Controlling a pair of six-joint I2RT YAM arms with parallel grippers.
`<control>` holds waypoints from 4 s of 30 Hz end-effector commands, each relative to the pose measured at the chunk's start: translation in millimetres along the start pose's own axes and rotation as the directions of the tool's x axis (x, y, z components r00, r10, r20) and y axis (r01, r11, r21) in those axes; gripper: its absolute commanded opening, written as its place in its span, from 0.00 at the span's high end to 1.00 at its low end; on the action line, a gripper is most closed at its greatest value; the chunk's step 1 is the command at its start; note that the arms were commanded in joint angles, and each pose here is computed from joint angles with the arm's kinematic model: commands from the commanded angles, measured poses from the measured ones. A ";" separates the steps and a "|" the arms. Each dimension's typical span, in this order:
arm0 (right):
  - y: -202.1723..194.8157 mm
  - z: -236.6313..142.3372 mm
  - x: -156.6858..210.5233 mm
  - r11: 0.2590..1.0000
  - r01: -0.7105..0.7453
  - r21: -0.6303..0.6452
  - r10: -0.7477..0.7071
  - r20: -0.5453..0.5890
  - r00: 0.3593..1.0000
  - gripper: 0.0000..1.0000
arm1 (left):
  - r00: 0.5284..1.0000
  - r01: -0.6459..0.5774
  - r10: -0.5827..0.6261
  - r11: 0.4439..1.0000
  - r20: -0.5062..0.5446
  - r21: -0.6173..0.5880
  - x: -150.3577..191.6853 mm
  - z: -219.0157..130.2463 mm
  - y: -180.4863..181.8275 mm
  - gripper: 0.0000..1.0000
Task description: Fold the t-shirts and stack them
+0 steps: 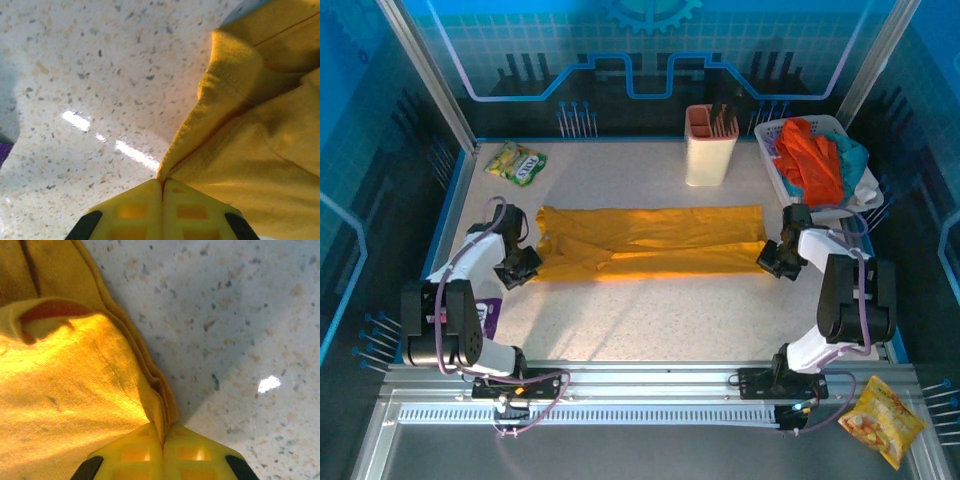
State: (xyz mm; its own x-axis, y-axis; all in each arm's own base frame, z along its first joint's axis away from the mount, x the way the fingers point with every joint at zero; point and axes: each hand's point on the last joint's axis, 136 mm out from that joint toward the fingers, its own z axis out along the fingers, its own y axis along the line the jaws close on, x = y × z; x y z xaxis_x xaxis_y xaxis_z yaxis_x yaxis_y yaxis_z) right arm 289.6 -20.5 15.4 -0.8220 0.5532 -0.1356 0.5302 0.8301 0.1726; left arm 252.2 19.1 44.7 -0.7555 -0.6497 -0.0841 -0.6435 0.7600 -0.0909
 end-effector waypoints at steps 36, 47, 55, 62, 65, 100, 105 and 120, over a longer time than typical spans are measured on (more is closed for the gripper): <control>27.8 -40.2 8.3 0.986 0.049 -0.162 -0.031 0.117 0.993 0.10 | 0.991 0.128 -0.081 0.822 -0.108 0.555 24.5 -15.1 -128.3 0.51; 28.8 -34.2 10.1 0.986 0.041 -0.163 -0.024 0.102 0.995 0.11 | 0.992 0.128 -0.104 0.862 -0.076 0.490 16.3 12.2 -122.4 0.53; 31.4 -34.3 9.5 0.984 0.040 -0.171 -0.024 0.098 0.995 0.12 | 0.992 0.126 -0.104 0.867 -0.072 0.483 14.6 20.0 -125.9 0.56; 29.6 -35.4 11.0 0.985 0.042 -0.166 -0.026 0.099 0.995 0.13 | 0.993 0.117 -0.094 0.871 -0.071 0.477 13.9 24.5 -129.6 0.60; 28.9 -35.1 11.9 0.986 0.044 -0.163 -0.028 0.098 0.995 0.13 | 0.994 0.112 -0.090 0.871 -0.068 0.478 12.7 22.7 -131.5 0.63; 33.3 -37.4 8.0 0.983 0.044 -0.177 -0.027 0.098 0.995 0.14 | 1.000 -0.001 0.000 0.872 0.003 0.489 -45.4 -16.8 -198.6 1.00; 33.0 -37.7 8.9 0.983 0.047 -0.176 -0.030 0.098 0.995 0.15 | 0.999 -0.019 0.036 0.882 -0.027 0.472 -45.0 -1.0 -208.6 0.73; 32.4 -32.4 15.0 0.981 0.049 -0.188 -0.034 0.084 0.996 0.15 | 0.993 -0.077 0.109 0.890 -0.047 0.449 -11.2 -4.2 -204.5 0.46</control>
State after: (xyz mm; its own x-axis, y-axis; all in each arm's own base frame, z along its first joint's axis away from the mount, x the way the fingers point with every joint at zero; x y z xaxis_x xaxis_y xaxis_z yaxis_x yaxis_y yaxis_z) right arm 290.5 4.4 53.5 -0.8086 0.5365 -0.2416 0.4526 0.8295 0.3272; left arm 411.6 -119.6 59.1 -0.7937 -0.6067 -0.0446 -0.4985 0.6907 -0.5239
